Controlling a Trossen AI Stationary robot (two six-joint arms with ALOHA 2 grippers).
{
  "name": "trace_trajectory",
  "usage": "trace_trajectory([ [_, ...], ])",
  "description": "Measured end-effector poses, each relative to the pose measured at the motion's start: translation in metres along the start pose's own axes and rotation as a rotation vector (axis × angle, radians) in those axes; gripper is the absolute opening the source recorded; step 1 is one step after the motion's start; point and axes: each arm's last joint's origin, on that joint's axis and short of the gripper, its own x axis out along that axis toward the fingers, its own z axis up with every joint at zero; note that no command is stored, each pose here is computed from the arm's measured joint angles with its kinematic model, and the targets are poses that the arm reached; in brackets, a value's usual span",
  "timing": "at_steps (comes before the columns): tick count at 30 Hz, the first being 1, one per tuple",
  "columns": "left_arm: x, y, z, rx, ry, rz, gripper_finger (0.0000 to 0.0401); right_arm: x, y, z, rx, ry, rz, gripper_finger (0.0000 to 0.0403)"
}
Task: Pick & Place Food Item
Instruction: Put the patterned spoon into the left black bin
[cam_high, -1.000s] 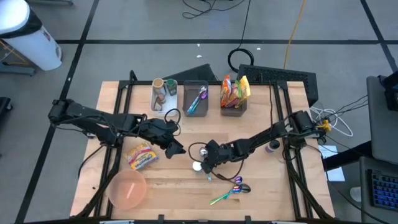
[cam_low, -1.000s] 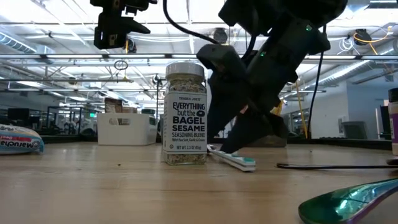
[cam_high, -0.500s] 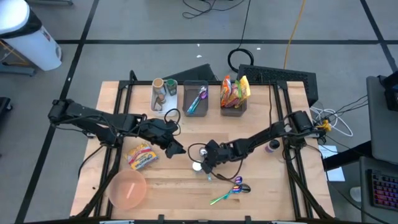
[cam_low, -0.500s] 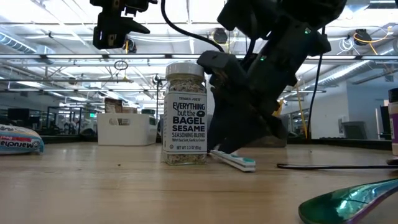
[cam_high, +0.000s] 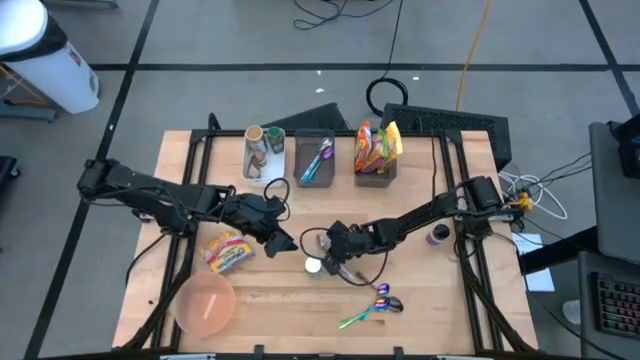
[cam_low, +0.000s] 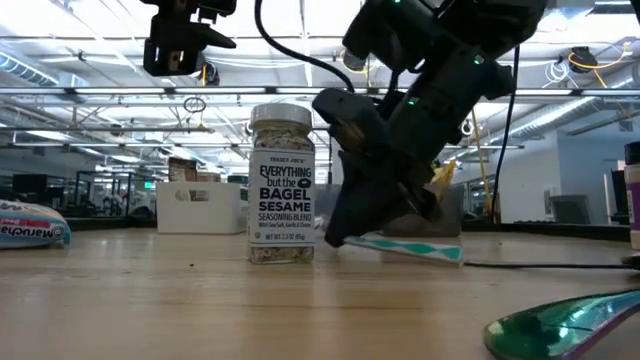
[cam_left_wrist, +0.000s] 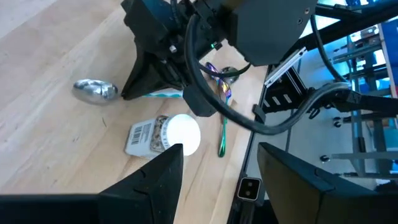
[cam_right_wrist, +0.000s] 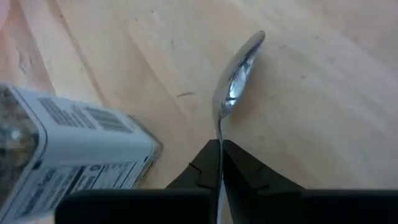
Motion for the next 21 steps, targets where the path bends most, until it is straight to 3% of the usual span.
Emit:
trace_trajectory([
  [8,0.0,0.0,0.0,0.019,-0.012,0.01,0.0214,-0.024,-0.004,0.023,-0.033,-0.09,-0.011,0.0001],
  [21,0.0,0.001,0.004,0.043,-0.095,0.056,0.0214,-0.111,-0.002,0.081,-0.056,-0.358,0.148,0.0],
])
